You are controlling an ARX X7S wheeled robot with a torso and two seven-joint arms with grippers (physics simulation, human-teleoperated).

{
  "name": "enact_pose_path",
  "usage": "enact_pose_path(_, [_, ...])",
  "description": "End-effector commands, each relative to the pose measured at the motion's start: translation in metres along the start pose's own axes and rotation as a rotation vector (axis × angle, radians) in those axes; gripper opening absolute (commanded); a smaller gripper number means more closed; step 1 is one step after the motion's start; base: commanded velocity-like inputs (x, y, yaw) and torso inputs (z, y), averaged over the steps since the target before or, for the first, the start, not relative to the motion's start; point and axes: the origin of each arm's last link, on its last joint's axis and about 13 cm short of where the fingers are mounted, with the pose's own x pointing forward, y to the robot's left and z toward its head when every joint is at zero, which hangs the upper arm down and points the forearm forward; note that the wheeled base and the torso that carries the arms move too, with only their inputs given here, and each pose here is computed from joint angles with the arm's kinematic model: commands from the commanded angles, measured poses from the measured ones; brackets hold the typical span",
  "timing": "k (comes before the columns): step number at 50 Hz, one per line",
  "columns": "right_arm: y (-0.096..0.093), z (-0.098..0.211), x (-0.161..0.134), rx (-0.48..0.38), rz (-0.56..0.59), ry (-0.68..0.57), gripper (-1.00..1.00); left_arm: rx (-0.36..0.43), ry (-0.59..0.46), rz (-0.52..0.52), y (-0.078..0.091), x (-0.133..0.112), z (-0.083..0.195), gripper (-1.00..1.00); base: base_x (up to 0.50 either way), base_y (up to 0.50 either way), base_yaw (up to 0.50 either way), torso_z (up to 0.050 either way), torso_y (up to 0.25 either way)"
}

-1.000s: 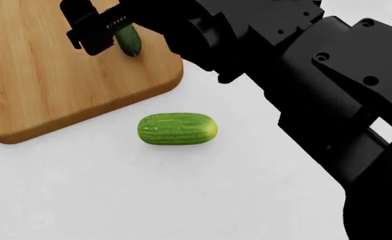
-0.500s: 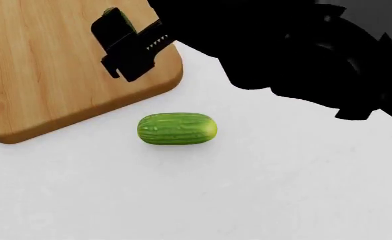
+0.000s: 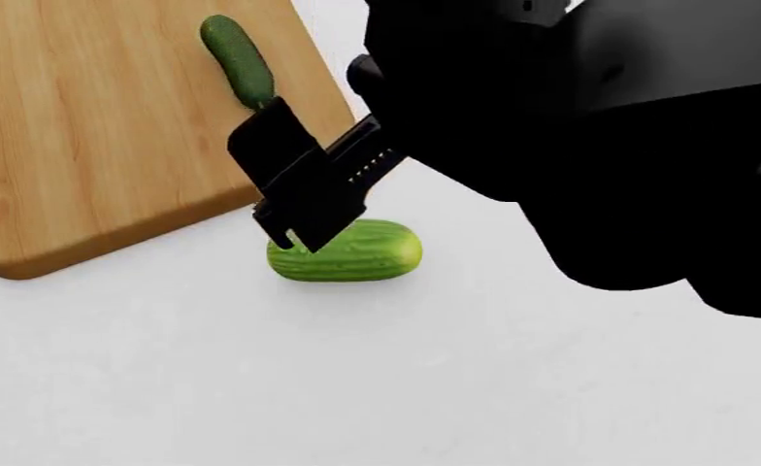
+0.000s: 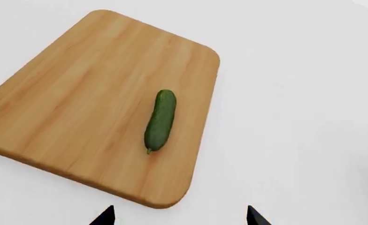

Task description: Clear the non-vegetable object off the cutting board and place the vegetables onto it.

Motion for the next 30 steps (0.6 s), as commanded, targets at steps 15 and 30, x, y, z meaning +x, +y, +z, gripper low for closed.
enact_pose_path(15, [0.005,-0.009,0.002,-0.147,0.145,0.136,1.00,-0.009,-0.027,-0.034,-0.004,0.002,0.007,1.00,0.00,0.00,0.00,0.000,0.000])
enact_pose_path(30, [0.015,-0.014,0.007,-0.175,0.249,0.199,1.00,-0.007,-0.036,-0.030,-0.003,0.002,0.011,1.00,0.00,0.00,0.00,0.000,0.000])
